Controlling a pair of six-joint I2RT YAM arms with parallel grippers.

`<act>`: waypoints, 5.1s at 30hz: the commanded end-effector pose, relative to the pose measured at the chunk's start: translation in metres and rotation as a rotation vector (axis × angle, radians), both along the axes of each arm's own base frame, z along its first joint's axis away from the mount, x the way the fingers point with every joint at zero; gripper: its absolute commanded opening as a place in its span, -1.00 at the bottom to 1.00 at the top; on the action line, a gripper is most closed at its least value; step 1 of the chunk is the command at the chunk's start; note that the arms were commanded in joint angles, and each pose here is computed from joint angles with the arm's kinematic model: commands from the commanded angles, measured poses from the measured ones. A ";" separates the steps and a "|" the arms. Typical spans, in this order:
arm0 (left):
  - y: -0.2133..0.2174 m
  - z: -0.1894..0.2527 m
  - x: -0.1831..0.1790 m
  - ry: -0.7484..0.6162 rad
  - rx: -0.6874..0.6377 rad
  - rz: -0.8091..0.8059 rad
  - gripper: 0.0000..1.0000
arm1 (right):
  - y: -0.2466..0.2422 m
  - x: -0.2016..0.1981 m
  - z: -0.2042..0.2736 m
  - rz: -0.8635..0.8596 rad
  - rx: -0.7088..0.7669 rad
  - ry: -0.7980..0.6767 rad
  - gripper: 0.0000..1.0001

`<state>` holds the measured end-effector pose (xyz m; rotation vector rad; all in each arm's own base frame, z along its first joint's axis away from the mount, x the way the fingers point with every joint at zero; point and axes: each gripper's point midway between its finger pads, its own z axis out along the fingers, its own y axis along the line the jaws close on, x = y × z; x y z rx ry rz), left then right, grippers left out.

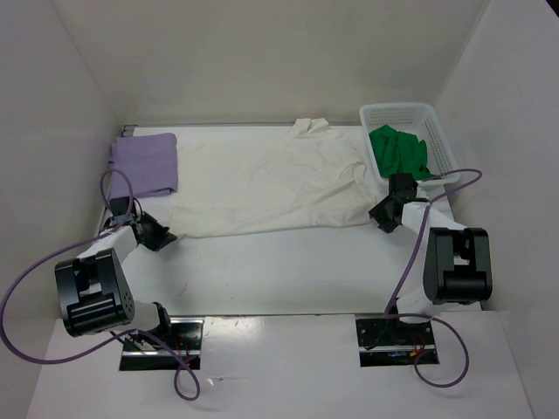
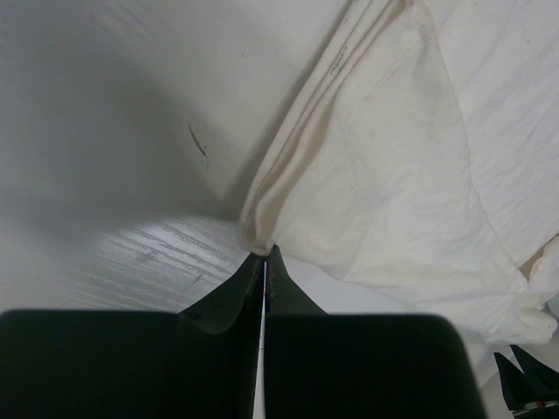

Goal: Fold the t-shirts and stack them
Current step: Fold the flattened tshirt in 1/3 of the way

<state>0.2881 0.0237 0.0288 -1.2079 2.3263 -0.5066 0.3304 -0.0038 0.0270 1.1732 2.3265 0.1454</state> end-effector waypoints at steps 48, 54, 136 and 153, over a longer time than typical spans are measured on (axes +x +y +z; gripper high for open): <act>0.010 0.051 -0.004 -0.043 -0.021 0.040 0.82 | 0.010 -0.018 0.115 0.069 0.090 -0.142 -0.21; -0.028 0.075 0.041 -0.197 -0.019 -0.184 0.80 | 0.103 0.047 0.100 0.478 0.040 -0.097 -0.99; -0.201 0.029 0.031 -0.095 0.159 -0.788 -0.54 | 0.207 -0.004 0.030 0.720 0.073 -0.007 -1.00; -0.192 -0.044 -0.078 0.275 -0.147 -0.800 -0.49 | 0.187 -0.093 -0.038 0.696 0.097 0.231 -1.00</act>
